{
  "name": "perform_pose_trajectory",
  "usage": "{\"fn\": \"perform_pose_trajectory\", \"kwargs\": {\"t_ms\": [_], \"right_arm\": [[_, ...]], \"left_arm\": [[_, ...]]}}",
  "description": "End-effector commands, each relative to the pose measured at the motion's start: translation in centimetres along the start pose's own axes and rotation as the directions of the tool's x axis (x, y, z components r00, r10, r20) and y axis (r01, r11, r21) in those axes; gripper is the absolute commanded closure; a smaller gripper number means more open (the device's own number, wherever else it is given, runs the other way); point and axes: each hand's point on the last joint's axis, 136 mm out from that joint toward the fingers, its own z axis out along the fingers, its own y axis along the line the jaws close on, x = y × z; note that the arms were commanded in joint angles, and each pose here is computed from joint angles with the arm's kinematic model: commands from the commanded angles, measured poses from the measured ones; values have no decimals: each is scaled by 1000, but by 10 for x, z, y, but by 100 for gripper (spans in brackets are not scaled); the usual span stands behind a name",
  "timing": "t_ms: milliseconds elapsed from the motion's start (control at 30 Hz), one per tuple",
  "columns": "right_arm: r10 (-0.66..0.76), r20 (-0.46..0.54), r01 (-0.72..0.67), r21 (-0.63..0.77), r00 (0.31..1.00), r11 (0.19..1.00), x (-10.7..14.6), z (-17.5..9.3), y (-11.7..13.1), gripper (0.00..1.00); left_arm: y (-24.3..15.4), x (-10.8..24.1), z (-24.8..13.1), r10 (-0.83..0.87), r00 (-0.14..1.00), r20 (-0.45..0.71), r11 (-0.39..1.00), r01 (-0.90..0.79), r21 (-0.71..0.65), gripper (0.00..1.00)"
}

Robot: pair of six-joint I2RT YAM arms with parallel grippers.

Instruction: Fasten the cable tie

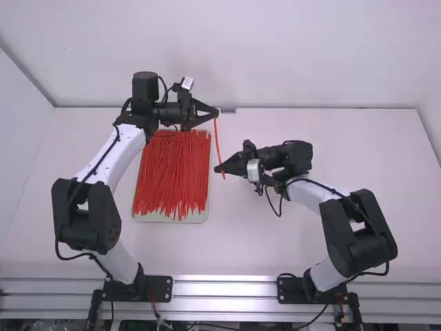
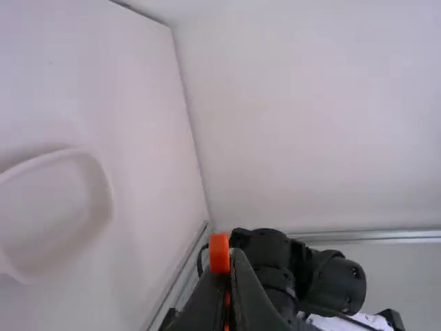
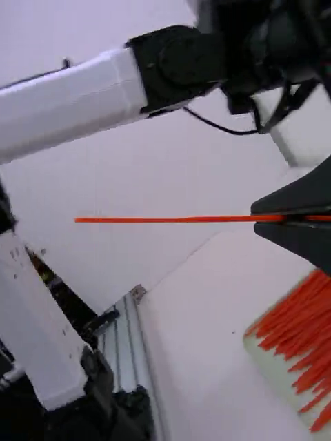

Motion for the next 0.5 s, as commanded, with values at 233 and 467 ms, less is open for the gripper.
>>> {"fn": "perform_pose_trajectory", "kwargs": {"t_ms": [233, 467], "right_arm": [[210, 3, -210, -60, 978, 976, 3, -1, 14, 100], [533, 86, -537, 223, 842, 813, 1, -1, -55, 100]], "left_arm": [[-8, 0, -2, 133, 991, -7, 991, -133, 14, 98], [-11, -2, -2, 472, 882, 7, 881, -472, 23, 98]]}}
